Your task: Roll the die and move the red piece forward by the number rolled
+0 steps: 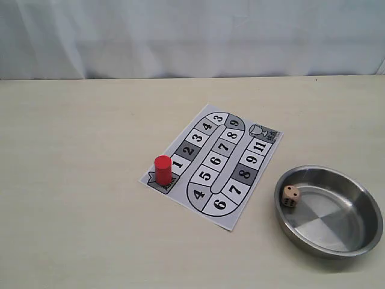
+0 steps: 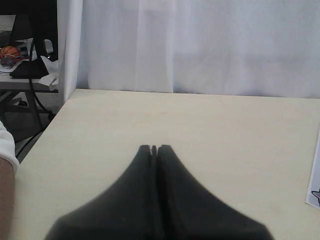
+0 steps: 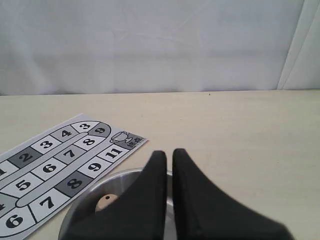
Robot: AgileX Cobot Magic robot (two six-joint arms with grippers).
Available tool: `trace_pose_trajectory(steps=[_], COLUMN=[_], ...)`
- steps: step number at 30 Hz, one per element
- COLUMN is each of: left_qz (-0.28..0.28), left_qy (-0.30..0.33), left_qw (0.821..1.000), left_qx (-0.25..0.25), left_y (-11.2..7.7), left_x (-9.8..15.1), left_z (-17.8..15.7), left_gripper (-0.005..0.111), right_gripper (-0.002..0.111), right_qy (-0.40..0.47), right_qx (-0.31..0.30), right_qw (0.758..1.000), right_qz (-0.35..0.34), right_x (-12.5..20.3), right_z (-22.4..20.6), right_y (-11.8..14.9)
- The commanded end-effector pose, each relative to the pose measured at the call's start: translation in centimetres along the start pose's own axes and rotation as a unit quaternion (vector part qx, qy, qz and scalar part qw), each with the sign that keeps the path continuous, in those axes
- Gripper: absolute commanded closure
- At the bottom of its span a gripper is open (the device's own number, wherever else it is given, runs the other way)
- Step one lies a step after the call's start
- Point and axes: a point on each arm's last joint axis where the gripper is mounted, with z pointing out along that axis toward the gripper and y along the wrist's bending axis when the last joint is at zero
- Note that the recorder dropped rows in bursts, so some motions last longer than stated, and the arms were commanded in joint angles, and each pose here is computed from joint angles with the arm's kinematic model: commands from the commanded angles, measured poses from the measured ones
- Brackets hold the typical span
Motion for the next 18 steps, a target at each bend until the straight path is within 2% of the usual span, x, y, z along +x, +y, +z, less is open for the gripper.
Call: trace_pose_trajectory(steps=[1, 4, 9, 15, 18], left_qz=[0.000, 0.000, -0.001, -0.001, -0.001], left_qy=[-0.003, -0.003, 0.000, 0.000, 0.000], left_qw=[1.000, 1.000, 1.000, 1.000, 1.000], left_qx=[0.000, 0.000, 0.000, 0.000, 0.000], left_y=[0.0, 0.0, 0.0, 0.0, 0.0], left_x=[0.0, 0.0, 0.0, 0.0, 0.0], left_z=[0.0, 0.0, 0.0, 0.0, 0.0], left_gripper=[0.107, 0.107, 0.107, 0.107, 0.107], right_gripper=[0.104, 0.104, 0.104, 0.104, 0.104], right_qy=[-0.005, -0.011, -0.077, -0.176, -0.177], right_qx=[0.000, 0.000, 0.002, 0.002, 0.000], right_qw=[1.000, 1.000, 0.997, 0.982, 0.982], right_qz=[0.003, 0.003, 0.003, 0.066, 0.072], right_x=[0.0, -0.1, -1.3, -3.1, -3.7], right_z=[0.0, 0.0, -0.1, -0.6, -0.8], right_y=[0.0, 0.0, -0.1, -0.2, -0.2])
